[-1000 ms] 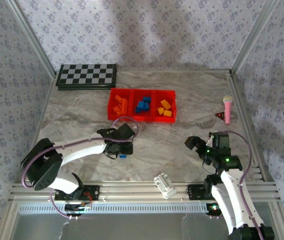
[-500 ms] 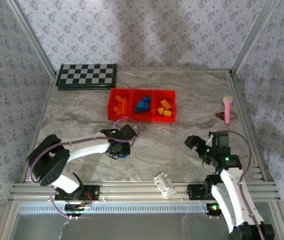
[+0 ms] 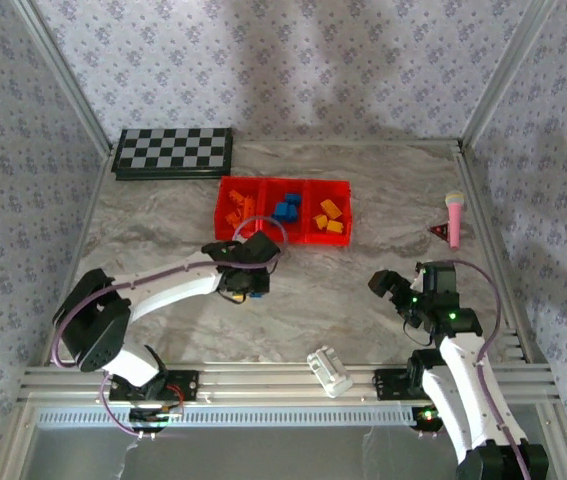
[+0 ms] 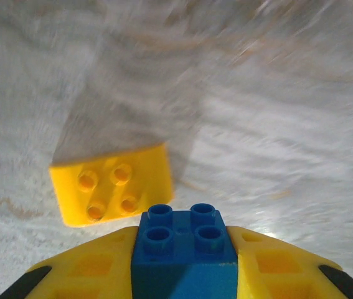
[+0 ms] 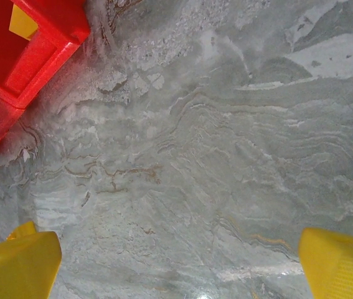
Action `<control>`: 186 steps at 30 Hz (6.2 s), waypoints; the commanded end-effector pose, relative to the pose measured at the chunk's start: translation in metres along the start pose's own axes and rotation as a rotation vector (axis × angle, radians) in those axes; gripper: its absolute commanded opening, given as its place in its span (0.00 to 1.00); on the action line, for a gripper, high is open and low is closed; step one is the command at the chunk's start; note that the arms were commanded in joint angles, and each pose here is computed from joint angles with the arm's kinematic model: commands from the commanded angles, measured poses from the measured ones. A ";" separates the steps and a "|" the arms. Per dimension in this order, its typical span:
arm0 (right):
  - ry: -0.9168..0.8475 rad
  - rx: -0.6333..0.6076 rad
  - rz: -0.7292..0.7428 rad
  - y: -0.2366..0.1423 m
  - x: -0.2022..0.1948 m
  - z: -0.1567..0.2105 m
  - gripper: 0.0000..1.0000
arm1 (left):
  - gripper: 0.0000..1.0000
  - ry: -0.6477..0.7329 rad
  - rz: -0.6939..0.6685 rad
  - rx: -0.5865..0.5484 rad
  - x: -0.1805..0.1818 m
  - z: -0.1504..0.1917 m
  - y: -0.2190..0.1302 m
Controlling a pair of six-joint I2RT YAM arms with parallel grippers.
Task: Sort the legos into containers by color
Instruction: Pick up the lego from the middle-left of the table, then place the lego in the container, then pick up the lego from the center of the table, then place the lego in the container.
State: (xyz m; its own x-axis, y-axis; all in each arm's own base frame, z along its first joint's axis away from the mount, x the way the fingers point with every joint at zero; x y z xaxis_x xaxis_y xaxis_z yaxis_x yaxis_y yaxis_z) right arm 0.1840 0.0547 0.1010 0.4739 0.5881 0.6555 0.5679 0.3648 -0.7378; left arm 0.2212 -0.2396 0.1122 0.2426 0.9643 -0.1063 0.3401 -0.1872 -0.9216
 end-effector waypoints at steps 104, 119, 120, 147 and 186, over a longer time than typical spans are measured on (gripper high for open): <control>-0.092 0.046 0.015 0.017 -0.008 -0.003 1.00 | 0.97 1.372 0.244 0.164 0.044 0.033 -0.017; -0.098 0.043 -0.009 0.014 -0.006 -0.002 1.00 | 0.94 1.400 0.140 0.262 0.062 0.018 0.026; -0.096 0.045 -0.009 0.014 -0.007 -0.002 1.00 | 0.94 1.401 0.139 0.264 0.062 0.018 0.027; -0.088 0.029 0.007 0.014 -0.008 -0.007 1.00 | 0.66 1.383 0.229 0.352 0.050 0.016 0.064; -0.096 0.021 0.006 0.008 -0.001 -0.011 1.00 | 0.20 0.856 0.051 -0.321 -0.106 -0.198 -0.002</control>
State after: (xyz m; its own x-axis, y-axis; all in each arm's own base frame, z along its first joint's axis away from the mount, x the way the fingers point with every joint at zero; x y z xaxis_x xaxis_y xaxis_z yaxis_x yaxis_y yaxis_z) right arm 0.1927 0.0508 0.0855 0.4288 0.6452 0.6323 0.5363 0.3815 -0.7529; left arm 0.3607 -0.3726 0.2047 0.8502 0.4111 0.3290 0.5004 -0.4364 -0.7478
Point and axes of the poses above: each hand's point on the last joint's axis, 136 mm out from that joint toward the fingers, its own y axis out along the fingers, its own x axis along the line the jaws close on, z = x × y, the point moved 3 cm from there along -y, back along the fingers, and after that the axes turned 12 degrees about y, right-handed, at the moved point
